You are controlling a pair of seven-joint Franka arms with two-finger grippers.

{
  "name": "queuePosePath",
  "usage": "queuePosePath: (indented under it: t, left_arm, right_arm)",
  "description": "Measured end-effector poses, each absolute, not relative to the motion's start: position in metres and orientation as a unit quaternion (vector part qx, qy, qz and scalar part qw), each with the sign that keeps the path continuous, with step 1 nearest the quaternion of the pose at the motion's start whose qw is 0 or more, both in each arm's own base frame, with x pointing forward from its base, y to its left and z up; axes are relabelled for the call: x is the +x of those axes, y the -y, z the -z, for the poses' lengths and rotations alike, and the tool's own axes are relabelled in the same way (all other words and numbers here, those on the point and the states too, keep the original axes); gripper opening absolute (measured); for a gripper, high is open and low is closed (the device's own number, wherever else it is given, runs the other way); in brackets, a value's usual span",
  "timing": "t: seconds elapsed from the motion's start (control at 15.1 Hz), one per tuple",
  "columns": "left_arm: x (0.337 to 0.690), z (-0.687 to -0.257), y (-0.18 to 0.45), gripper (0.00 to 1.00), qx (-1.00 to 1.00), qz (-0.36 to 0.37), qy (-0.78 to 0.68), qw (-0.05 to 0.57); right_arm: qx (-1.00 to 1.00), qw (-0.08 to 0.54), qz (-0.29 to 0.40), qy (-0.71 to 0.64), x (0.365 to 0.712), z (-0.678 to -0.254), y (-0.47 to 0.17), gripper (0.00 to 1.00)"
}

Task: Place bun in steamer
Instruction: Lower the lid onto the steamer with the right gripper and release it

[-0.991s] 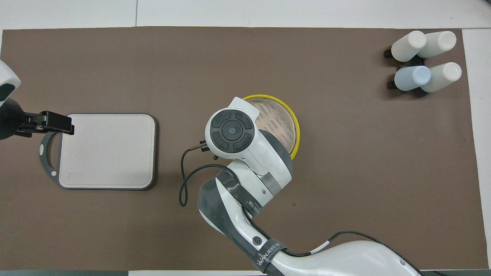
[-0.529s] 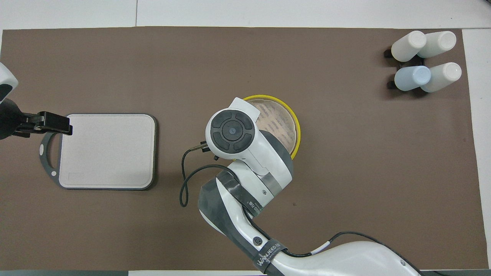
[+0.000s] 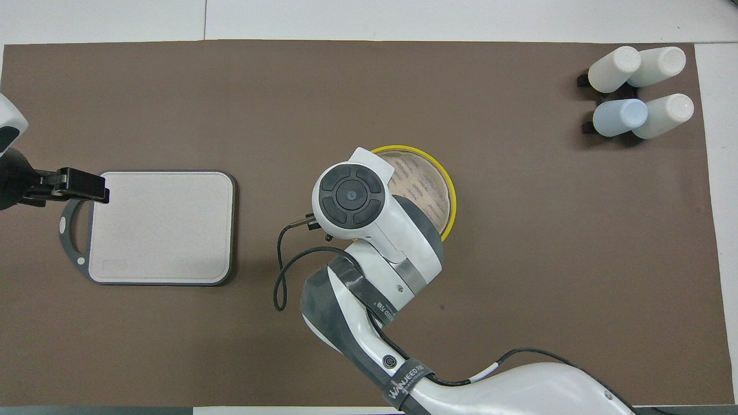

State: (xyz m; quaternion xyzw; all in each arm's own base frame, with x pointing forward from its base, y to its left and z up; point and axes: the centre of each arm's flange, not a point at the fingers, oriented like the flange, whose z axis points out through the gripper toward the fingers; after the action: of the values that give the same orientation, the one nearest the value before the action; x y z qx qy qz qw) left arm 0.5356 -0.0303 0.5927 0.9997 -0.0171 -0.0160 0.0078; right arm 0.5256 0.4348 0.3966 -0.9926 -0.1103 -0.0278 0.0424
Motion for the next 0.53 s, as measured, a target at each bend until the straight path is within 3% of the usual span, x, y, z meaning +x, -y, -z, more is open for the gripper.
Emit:
queuePosePath:
  t: [0.33,0.53]
  left_arm:
    - [0.5355,-0.5928,0.0303,1.0,1.0,0.016,0.017,0.008]
    - [0.5354,-0.5932,0.0302,1.0,1.0,0.016,0.017,0.008]
  right_arm:
    - [-0.993,0.042,0.028,0.11,0.5254,-0.3965,-0.4347,0.09]
    - [-0.993,0.041,0.025,0.111,0.5239,-0.3936,-0.4347,0.17]
